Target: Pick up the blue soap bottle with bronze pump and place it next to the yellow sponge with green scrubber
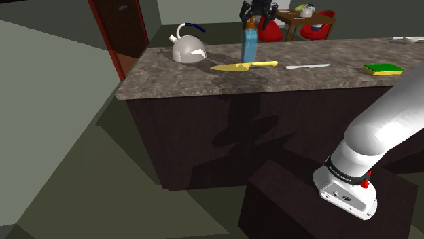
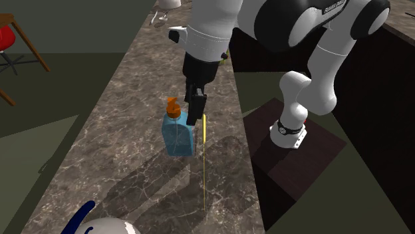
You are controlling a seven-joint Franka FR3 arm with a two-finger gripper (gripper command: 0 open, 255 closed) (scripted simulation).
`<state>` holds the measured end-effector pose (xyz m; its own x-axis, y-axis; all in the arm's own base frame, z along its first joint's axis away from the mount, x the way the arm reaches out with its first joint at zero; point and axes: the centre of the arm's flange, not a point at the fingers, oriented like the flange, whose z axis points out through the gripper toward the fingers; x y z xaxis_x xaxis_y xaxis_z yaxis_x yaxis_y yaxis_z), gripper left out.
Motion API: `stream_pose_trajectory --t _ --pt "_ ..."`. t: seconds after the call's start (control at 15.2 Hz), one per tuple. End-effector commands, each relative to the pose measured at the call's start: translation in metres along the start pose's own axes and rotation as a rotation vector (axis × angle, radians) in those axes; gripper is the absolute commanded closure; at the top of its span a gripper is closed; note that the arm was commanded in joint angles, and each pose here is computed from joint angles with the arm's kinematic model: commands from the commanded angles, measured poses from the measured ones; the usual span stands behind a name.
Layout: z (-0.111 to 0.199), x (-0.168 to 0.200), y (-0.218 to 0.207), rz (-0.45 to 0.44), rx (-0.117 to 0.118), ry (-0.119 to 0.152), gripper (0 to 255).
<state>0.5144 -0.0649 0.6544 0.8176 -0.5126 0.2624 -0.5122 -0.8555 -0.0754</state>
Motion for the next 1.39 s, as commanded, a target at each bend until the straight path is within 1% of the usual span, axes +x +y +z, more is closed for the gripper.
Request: stream_pose_trajectory --t 0.0,0.4,0.86,0.92,1.32 --pt "0.007 0.006 0.001 0.014 0.000 0.003 0" --pt "0.036 0.006 0.001 0.014 0.000 0.003 0" --pt "0.036 0.006 0.001 0.014 0.000 0.003 0" --pt "0.036 0.006 0.001 0.014 0.000 0.003 255" --pt "0.036 0.006 0.001 0.014 0.000 0.003 255"
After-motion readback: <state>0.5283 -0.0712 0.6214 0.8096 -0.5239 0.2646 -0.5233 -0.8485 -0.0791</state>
